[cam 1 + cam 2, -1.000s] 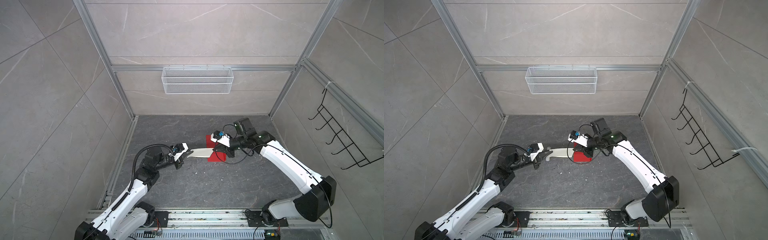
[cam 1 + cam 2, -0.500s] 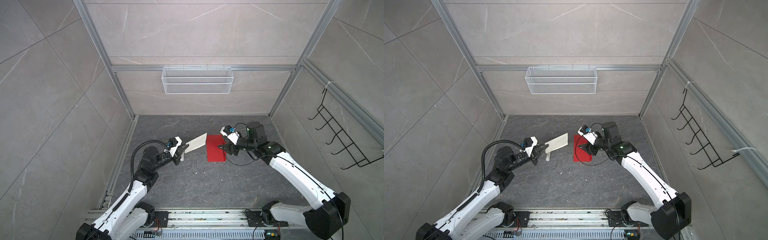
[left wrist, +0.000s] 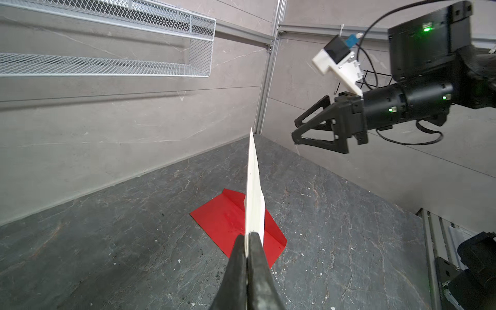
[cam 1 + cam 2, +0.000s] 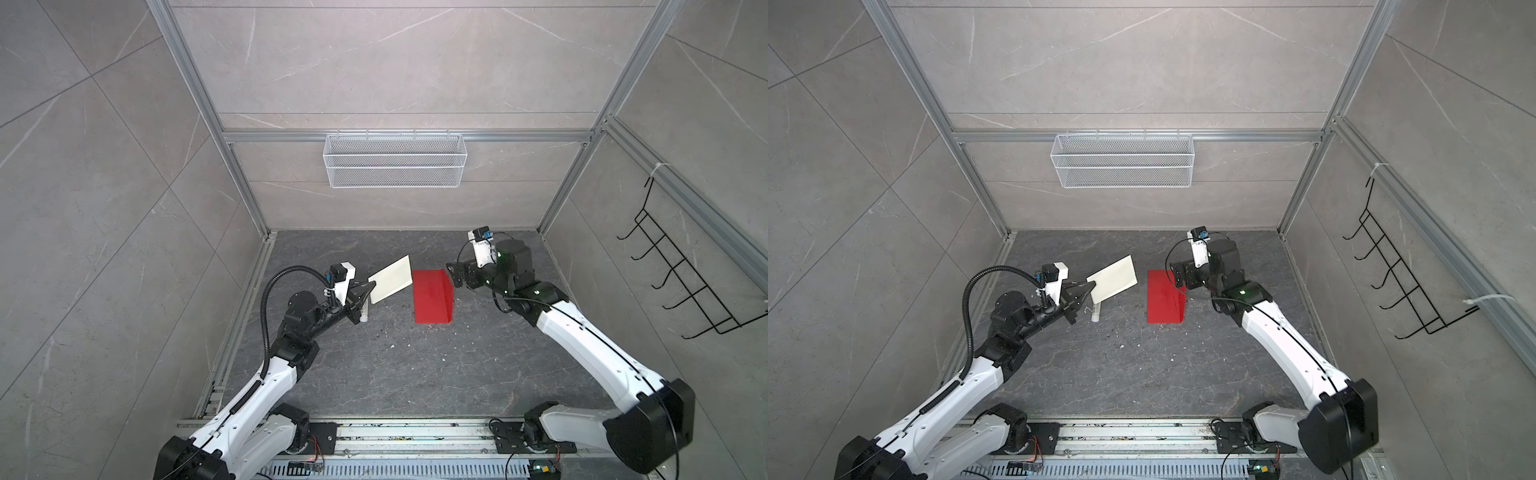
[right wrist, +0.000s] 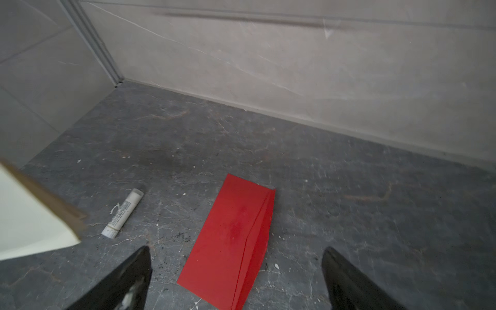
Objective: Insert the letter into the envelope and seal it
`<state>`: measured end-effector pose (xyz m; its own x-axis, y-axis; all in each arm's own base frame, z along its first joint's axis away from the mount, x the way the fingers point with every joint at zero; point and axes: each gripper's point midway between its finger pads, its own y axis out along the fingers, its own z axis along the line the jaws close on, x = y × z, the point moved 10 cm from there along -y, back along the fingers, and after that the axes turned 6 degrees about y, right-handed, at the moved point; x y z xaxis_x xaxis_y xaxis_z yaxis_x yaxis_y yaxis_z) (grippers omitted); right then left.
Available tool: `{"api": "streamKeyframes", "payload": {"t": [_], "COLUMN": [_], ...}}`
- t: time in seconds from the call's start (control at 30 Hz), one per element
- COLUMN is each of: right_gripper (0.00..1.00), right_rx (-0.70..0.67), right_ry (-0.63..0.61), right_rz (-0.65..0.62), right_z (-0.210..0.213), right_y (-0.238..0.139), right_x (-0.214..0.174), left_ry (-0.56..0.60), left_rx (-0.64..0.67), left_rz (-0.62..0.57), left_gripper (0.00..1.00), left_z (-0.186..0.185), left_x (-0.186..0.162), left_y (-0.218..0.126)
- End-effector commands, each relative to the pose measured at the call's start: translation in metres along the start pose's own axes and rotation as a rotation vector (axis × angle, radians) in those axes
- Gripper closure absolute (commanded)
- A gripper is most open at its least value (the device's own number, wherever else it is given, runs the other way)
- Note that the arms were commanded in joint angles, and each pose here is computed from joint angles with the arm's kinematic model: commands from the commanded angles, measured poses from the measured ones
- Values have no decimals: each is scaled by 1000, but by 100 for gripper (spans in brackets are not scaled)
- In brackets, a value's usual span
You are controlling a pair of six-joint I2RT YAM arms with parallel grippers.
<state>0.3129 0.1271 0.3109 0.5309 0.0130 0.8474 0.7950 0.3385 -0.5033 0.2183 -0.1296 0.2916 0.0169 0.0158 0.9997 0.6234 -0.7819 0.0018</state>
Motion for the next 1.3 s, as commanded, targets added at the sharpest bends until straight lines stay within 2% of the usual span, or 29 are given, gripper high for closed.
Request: {"api": "streamKeyframes", "payload": {"t": [0.0, 0.17, 0.33, 0.43, 1.0, 1.27], "right_gripper": [1, 3, 18, 24, 62, 74], "right_rx": [-129, -174, -180, -170, -126, -106], "right_ry": [144, 216, 239, 244, 312, 333], "right_rz": [140, 241, 356, 404, 522, 583], "right_z": [-16, -29, -36, -37, -51, -54], "right_y": [22, 55, 84, 96, 159, 171], "right_x": [-16, -30, -45, -53, -74, -88], "left_ry": [9, 0, -4, -9, -22, -25], "left_rx": [14, 11, 11, 10, 8, 13], "left_rz": [-75, -61, -49, -44, -22, -14], "left_gripper": [100, 100, 100, 100, 100, 100], "left_z": [1, 2, 2, 3, 4, 5], "left_x": [18, 16, 14, 13, 10, 10], "left_y": [0, 1, 3, 5, 6, 6]}}
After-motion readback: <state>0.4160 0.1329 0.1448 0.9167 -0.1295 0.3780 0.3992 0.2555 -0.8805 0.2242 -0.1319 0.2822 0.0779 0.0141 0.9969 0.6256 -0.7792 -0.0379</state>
